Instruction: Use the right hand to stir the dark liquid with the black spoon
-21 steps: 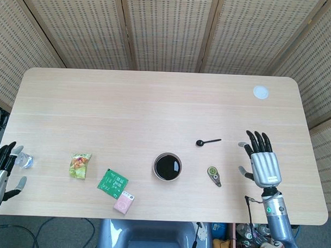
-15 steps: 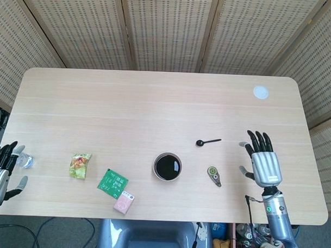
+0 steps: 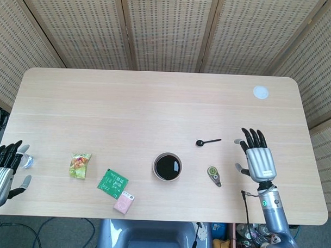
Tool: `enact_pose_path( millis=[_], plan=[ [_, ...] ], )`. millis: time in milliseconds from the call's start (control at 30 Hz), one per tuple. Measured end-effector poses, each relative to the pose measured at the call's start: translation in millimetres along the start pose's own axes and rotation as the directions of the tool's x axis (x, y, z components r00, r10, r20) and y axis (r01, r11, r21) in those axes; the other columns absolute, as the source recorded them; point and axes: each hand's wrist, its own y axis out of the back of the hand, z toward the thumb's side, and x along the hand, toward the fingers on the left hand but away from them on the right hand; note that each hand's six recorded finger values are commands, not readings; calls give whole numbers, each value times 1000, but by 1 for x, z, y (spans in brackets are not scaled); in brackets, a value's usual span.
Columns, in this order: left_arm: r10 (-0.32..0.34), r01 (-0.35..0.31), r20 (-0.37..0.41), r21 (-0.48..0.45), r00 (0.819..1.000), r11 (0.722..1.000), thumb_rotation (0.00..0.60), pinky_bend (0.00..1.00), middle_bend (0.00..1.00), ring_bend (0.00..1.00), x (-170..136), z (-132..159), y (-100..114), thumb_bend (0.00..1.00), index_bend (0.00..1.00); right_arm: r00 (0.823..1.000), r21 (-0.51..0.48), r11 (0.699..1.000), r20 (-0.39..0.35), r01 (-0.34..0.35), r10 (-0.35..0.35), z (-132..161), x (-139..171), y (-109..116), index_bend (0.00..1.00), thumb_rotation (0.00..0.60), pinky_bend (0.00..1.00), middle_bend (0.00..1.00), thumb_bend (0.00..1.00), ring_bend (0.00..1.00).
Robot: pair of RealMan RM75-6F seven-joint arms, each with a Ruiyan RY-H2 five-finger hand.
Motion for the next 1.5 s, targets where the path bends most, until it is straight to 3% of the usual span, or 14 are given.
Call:
enact_pose_path(
  millis=[500,900,1500],
  plan=[
    [-18,18,-6,2,1000,1000,600,0,0,0,8,0,-6,384,0,997,32,999,-71,-40,42,26,-74,-14,475,600,0,201,397,4],
    [-16,16,-15,15,1000,1000,600,0,0,0,13,-4,-3,385,0,994,88,991,-36,-98,102,31,-123,-46,538,600,0,238,456,4],
    [-22,22,-6,32,1000,999,600,0,0,0,16,0,-1,385,0,979,174,964,23,-202,201,22,-144,-94,550,600,0,252,518,4]
  ],
)
